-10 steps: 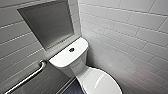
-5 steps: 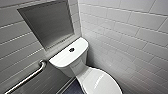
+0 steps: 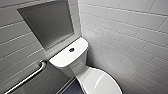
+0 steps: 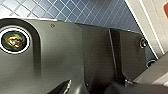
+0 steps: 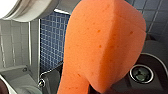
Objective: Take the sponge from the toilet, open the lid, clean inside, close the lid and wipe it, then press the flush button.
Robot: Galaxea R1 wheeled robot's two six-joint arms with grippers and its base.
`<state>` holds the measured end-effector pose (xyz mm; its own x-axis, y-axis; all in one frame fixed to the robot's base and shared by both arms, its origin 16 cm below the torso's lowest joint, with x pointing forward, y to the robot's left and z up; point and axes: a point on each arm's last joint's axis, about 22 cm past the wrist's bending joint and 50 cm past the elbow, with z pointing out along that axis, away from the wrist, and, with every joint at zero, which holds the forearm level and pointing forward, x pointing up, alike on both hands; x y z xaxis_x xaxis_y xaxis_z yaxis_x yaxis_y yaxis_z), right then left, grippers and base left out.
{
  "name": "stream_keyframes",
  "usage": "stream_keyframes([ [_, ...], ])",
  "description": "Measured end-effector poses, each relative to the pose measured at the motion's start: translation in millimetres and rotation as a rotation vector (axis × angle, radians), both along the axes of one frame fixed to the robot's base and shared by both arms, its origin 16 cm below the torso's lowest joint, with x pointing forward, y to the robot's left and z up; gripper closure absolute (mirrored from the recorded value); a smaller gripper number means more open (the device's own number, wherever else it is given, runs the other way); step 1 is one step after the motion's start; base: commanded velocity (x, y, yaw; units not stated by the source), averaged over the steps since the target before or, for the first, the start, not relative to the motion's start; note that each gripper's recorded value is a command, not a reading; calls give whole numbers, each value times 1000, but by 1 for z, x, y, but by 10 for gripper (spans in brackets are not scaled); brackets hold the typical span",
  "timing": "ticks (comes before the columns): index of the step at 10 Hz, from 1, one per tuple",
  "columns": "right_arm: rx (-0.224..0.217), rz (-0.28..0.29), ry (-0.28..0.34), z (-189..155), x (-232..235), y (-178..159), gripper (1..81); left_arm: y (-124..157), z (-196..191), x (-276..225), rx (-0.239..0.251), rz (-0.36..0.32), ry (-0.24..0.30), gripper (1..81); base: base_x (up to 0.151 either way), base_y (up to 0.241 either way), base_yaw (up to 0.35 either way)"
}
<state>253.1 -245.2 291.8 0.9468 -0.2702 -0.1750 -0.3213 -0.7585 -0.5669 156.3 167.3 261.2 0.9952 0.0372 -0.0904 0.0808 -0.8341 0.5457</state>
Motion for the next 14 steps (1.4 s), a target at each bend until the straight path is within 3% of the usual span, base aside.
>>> stream_keyframes([
  [3,-13,26,12,0,-27,-9,811,32,6,46,15,49,-24,10,0,0,0],
  [7,1,41,25,-13,-65,17,811,28,35,111,-59,120,-64,10,0,0,0],
  [11,18,61,8,-36,-76,31,811,29,30,184,-90,159,-139,10,0,0,0],
  [14,15,70,11,-39,-84,28,811,43,33,218,-78,187,-164,10,0,0,0],
])
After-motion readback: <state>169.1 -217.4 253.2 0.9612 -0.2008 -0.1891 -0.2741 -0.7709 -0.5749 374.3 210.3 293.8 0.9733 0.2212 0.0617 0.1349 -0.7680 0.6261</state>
